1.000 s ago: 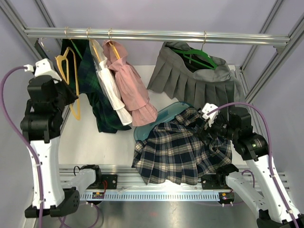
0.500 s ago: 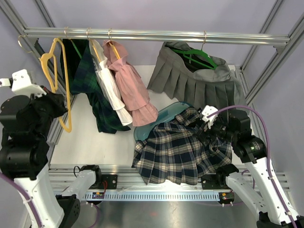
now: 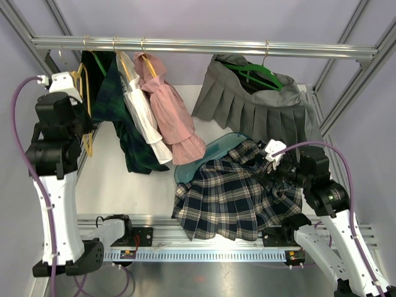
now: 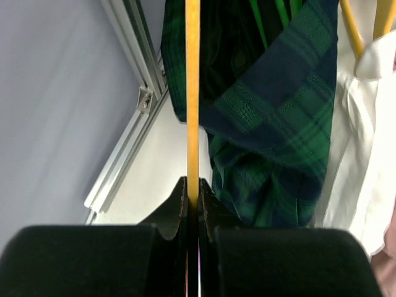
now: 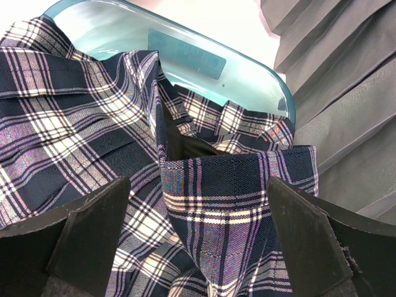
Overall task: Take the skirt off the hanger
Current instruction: Hang the hanger back to the clothesline with the left arm
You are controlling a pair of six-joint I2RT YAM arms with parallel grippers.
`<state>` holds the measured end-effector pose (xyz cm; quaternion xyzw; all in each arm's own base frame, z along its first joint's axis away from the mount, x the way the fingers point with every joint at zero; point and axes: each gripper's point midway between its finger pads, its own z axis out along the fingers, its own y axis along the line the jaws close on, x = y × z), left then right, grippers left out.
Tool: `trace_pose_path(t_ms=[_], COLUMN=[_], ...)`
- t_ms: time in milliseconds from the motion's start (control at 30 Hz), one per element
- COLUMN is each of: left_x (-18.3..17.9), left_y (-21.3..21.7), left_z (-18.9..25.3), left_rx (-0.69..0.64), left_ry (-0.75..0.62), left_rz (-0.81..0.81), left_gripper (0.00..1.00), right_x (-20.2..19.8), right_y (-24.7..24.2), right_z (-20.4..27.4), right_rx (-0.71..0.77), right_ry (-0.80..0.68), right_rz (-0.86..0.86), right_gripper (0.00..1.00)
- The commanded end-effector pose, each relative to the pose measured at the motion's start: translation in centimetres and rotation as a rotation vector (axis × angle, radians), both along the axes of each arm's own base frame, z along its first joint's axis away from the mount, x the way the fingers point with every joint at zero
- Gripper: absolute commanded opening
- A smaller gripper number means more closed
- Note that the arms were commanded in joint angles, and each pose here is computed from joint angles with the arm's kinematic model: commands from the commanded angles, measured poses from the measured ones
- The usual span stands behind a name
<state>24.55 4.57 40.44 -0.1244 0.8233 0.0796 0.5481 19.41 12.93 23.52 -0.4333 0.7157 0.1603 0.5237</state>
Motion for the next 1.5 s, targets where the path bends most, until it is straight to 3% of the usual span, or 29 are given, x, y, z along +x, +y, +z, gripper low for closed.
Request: trace_pose_path(t_ms=[0,200,467,700,900,1067,1200,1467], left_x=[3.6,6.5,7.8,4.6,0.5,-1.0,0.7,7.7], left_y=[0.7,0.9,2.9,0.8,0.5,2.1,3.3,4.5], left_z=[3.8,4.5,5.8,4.9,5.4,3.9,3.1,2.4], left_rx=[0.058,0.03,0.134,0.058,0.075,0.131,0.17,0.284], left_ry=[-0.154,-0.193,-0.267,-0.256,-0.28,-0.217,-0.214,-0.203], left_rz=[-0.022,-0.108,-0.095,-0.142,-0.108,-0.029,0.002,-0.09], left_gripper=[0.0,0.0,0.0,0.0,0.0,0.0,0.0,0.0], right_x=[0.3,0.0,-1.6,-2.2,-2.4,-2.3,-2.3,-2.1], right_y=[-0.1,0.3,1.0,1.1,1.3,1.4,1.5,1.3], right_z=[0.6,0.8,0.9,0.9,0.8,0.6,0.5,0.7], right_rx=[0.005,0.034,0.094,0.135,0.135,0.137,0.137,0.136], right_ry=[-0.035,-0.035,-0.038,-0.047,-0.037,-0.032,-0.035,-0.052], right_rz=[-0.006,0.008,0.05,0.044,0.064,0.071,0.071,0.057], right_gripper=[0.99,0.99,0.99,0.99,0.99,0.99,0.99,0.99])
